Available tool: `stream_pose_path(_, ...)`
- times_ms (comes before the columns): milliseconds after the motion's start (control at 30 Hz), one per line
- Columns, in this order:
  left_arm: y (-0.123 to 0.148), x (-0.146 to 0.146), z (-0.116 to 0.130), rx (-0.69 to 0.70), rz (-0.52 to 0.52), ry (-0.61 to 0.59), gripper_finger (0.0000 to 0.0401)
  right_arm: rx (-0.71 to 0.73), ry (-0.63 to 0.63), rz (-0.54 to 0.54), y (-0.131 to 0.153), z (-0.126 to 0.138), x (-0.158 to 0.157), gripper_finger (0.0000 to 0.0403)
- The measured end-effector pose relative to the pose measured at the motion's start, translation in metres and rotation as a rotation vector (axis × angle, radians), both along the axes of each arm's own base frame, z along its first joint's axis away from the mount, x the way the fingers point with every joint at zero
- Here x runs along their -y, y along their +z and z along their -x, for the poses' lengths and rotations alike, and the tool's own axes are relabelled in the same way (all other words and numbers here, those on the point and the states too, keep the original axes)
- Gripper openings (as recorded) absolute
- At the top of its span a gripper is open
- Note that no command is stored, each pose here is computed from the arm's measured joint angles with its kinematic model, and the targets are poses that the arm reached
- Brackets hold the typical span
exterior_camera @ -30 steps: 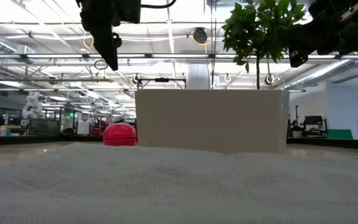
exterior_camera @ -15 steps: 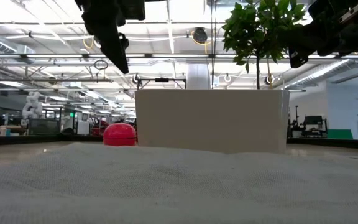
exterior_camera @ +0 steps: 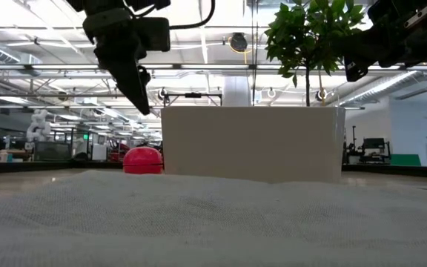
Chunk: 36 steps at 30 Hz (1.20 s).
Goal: Pick and placing Produce into tupperware
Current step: Put the tomato into the gray bin
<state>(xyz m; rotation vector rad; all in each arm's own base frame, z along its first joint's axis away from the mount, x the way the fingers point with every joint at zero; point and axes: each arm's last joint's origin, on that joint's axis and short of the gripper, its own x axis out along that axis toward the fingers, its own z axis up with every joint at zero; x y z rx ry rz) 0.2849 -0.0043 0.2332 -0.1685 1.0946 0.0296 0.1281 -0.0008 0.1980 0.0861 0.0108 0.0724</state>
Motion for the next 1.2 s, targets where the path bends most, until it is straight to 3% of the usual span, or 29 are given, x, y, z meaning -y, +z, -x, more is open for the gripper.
stream_pose_path(633,-0.037,0.002,-0.004,0.057,0.01,-0.039,0.0331,-0.002,0.0,0.011,0.0,0.0,0.0,0.0)
stream_pose_path(1200,-0.093,0.004,-0.025,-0.065,0.025,-0.131,0.0331,-0.029,0.0,0.019,-0.003,-0.003,0.0,0.0)
